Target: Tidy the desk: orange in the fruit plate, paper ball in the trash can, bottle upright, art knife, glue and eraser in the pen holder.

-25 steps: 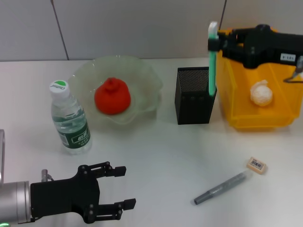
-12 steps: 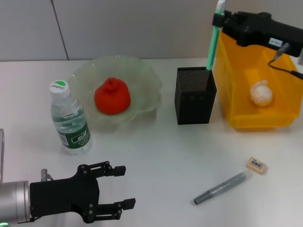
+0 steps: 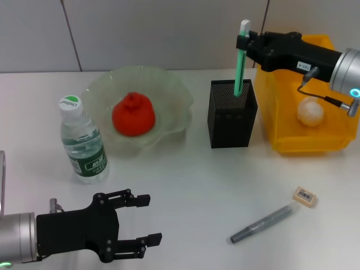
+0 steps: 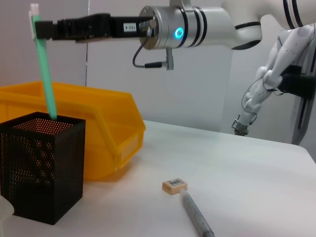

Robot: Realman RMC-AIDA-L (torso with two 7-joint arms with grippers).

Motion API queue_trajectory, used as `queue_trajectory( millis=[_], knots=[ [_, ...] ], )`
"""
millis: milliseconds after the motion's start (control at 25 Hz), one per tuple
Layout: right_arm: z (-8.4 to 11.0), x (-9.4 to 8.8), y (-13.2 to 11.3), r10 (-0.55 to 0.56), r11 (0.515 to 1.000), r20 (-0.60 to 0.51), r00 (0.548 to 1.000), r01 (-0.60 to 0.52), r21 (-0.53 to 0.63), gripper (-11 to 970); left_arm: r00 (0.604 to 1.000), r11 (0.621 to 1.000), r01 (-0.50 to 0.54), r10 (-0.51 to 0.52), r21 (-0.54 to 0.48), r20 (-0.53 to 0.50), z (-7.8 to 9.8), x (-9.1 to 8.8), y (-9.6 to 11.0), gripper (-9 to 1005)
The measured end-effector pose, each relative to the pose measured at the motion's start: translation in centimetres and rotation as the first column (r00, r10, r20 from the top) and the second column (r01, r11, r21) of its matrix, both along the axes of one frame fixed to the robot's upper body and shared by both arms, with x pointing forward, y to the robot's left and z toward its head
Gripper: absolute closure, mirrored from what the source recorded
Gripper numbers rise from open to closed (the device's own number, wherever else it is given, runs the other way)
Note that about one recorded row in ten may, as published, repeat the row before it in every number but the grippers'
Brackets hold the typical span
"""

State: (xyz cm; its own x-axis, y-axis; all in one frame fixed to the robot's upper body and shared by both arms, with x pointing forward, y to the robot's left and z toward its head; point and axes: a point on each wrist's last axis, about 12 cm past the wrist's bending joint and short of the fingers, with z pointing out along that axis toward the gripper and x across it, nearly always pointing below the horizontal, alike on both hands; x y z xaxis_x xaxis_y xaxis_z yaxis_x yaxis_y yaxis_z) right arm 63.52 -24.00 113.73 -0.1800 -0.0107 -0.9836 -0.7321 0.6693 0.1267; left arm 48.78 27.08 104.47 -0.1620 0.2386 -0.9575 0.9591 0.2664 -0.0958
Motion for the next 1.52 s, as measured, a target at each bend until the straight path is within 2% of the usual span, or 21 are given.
queue_trajectory(
  millis=[400,800,1200,1360,1400,1440,1520],
  knots=[
    [-1.4,0.1,0.5,-0.025,0.999,-0.021,0.999,0.024,-0.026,739,1.000,1.000,0.004,-0.004,0.001,0.006,0.2,0.2,0.0,215],
    [-1.6,-0.3,0.4,-0.019,1.000,-0.008,1.000,0.019,-0.011,729,1.000,1.000,0.003,-0.003,0.003,0.005,0.2,0.2,0.1,215],
    [-1.5,-0.3,0.1,-0.041,0.999,-0.006,0.999,0.041,0.019,298,1.000,1.000,0.003,-0.003,0.003,0.008,0.3,0.2,0.2,215],
    [-0.5,-0.9,-0.7,-0.060,0.985,0.031,0.998,0.054,0.166,298,1.000,1.000,0.004,-0.004,0.002,0.008,0.3,0.2,0.2,214],
    [0.4,-1.9,-1.1,-0.021,0.967,0.074,0.997,0.002,0.256,298,1.000,1.000,0.004,-0.004,0.001,0.008,0.3,0.2,0.2,214],
    [0.4,-1.9,-1.1,-0.021,0.967,0.074,0.997,0.002,0.256,298,1.000,1.000,0.004,-0.004,0.001,0.008,0.3,0.2,0.2,214],
    [1.3,-3.2,-1.6,0.050,0.946,0.127,0.991,-0.087,0.313,299,1.000,1.000,0.004,-0.004,0.000,0.007,0.3,0.1,0.2,214]
  ],
)
